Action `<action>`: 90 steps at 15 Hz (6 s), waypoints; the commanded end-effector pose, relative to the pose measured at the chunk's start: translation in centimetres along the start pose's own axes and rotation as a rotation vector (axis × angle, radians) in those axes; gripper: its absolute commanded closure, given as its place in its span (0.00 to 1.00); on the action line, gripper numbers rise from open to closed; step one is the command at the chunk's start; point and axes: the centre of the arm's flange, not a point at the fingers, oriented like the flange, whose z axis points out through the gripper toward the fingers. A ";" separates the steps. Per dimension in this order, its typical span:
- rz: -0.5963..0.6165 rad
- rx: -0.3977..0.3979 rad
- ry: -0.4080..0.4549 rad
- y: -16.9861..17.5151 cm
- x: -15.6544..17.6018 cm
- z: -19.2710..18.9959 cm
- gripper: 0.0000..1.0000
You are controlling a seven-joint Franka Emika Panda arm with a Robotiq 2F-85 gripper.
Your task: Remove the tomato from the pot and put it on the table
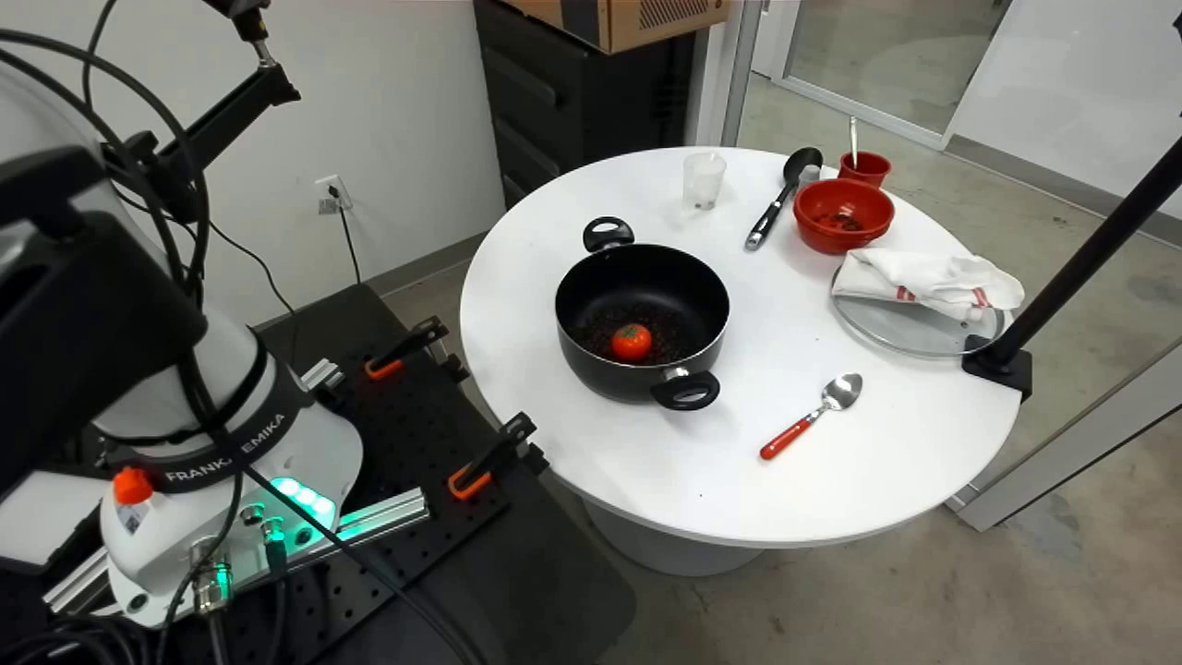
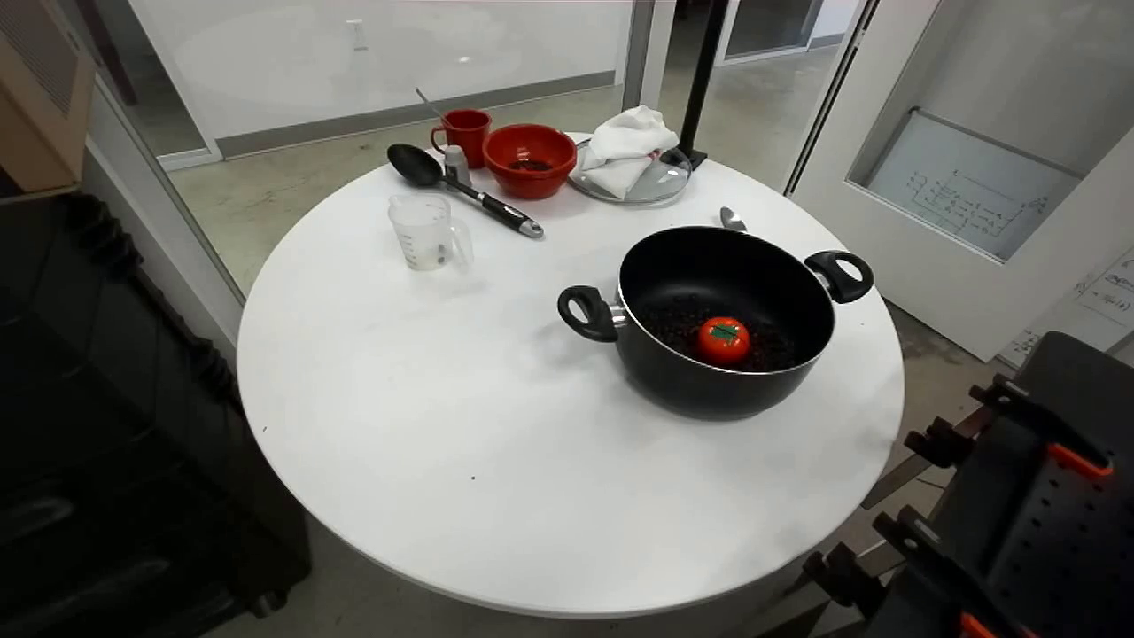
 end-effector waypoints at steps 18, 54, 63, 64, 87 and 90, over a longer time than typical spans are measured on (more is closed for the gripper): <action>-0.113 -0.188 -0.098 3.1 -1.4 20.4 0.00; 0.011 -0.117 -0.163 -0.3 -7.5 38.2 0.00; 0.050 -0.123 -0.140 -0.4 -6.0 40.9 0.00; 0.053 -0.132 -0.142 -0.1 -6.0 41.5 0.00; 0.041 -0.137 -0.152 -1.7 -4.7 45.1 0.00; 0.048 -0.140 -0.141 -1.7 -4.1 45.3 0.28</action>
